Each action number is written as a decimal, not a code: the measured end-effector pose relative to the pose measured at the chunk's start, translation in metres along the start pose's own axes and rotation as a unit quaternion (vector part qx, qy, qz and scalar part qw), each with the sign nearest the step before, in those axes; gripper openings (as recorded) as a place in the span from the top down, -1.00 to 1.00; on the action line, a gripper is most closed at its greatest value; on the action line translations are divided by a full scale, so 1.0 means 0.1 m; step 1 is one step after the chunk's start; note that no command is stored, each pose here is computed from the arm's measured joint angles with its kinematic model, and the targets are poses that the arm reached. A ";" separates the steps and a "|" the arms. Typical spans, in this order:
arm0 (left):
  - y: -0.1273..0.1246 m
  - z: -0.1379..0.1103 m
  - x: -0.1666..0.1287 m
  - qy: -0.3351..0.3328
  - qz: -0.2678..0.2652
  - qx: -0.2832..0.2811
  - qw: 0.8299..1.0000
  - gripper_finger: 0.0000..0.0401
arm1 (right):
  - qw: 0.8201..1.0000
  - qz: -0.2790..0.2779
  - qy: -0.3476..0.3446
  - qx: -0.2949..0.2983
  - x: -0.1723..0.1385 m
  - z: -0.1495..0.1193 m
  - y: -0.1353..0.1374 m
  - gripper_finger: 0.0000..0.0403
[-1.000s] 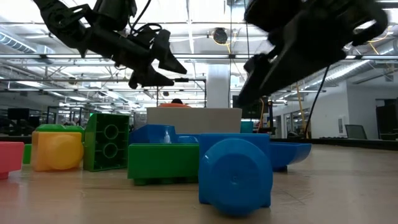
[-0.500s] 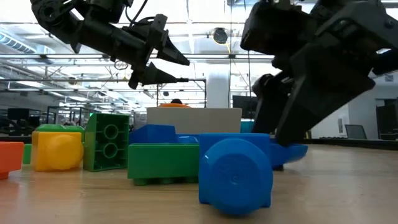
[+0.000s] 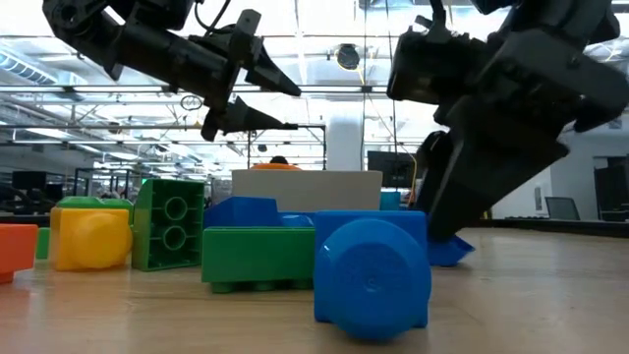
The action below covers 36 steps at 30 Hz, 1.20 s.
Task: Pick & Place Toys
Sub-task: Put the right dark blue game piece into the black bin
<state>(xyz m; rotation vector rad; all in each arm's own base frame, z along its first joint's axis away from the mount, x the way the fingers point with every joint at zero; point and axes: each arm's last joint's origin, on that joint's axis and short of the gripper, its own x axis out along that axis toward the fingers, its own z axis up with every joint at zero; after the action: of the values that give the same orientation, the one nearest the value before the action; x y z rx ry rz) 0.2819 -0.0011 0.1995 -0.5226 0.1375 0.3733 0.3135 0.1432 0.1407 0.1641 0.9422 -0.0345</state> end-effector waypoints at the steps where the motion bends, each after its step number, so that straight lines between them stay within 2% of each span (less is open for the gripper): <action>1: -0.01 -0.01 0.00 0.001 -0.002 -0.005 1.000 -0.59 | 1.000 -0.011 -0.002 0.000 0.00 0.00 -0.01 -0.34; 3: -0.03 -0.02 -0.01 0.003 -0.006 -0.012 1.000 -0.59 | 1.000 -0.025 -0.005 0.011 0.00 -0.01 -0.02 -0.34; 8: -0.08 -0.05 -0.03 0.008 -0.014 -0.014 1.000 -0.59 | 1.000 -0.010 0.006 0.028 -0.01 -0.03 0.01 -0.34; 16: -0.09 -0.06 -0.04 0.009 -0.017 -0.012 1.000 -0.59 | 1.000 -0.001 -0.004 -0.013 -0.02 -0.03 0.06 -0.34; 20: -0.09 -0.06 -0.04 0.007 -0.014 -0.011 1.000 -0.59 | 1.000 0.001 -0.007 -0.014 -0.02 -0.02 0.06 -0.34; 27: -0.09 -0.06 -0.04 0.007 -0.013 -0.011 1.000 -0.59 | 0.999 0.008 -0.030 -0.039 0.09 -0.03 0.05 -0.33; 31: -0.09 -0.06 -0.04 0.006 -0.013 -0.011 1.000 -0.59 | 0.999 -0.002 -0.019 -0.025 0.09 -0.06 0.00 -0.22; 36: -0.09 -0.05 -0.04 0.005 -0.014 -0.012 1.000 -0.59 | 0.999 -0.015 -0.046 -0.025 0.07 -0.01 0.01 0.04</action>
<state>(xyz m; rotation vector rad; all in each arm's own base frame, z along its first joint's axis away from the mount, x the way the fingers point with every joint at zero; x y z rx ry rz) 0.2817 -0.0122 0.2000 -0.5489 0.1350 0.3446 0.3163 0.1444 0.1346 0.1017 0.8529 -0.0464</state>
